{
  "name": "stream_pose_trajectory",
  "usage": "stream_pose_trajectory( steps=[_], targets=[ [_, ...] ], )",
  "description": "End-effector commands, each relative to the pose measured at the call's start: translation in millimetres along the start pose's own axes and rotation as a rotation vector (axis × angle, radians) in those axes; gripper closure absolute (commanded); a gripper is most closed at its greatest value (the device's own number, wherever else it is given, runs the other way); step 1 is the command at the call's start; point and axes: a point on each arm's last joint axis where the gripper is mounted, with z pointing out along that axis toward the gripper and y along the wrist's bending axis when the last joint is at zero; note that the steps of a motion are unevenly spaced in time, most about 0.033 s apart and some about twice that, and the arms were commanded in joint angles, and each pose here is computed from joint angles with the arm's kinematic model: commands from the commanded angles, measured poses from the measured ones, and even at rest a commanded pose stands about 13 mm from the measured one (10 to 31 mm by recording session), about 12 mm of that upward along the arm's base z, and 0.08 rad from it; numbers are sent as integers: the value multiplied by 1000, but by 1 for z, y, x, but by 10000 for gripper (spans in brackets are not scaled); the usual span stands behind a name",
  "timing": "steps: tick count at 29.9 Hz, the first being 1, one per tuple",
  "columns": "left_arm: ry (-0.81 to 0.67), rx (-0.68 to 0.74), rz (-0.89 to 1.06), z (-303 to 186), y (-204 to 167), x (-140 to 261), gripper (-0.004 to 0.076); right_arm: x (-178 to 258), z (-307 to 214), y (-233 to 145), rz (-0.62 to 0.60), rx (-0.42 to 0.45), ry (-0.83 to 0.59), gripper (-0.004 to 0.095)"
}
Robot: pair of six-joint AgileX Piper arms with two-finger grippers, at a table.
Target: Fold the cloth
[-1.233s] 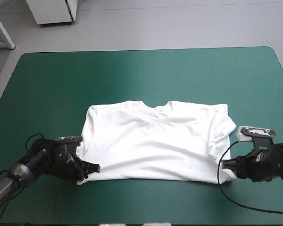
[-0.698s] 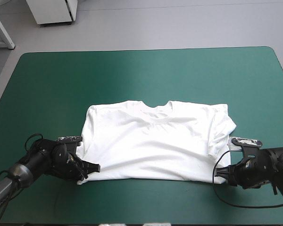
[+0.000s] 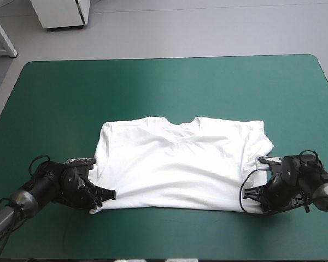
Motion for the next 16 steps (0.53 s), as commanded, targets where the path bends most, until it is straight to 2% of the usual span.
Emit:
stream_pose_trajectory(
  steps=[1,8,16],
  targets=[
    [48,-20,19,3,1,3,733,-1,8,5,21,-60,-11,917],
    [7,-17,76,-27,-7,-17,733,2,-28,7,-5,-76,-92,925],
    [-122,-6,129,-77,-19,-45,733,-10,-90,14,-40,-107,-287,925]
  ],
)
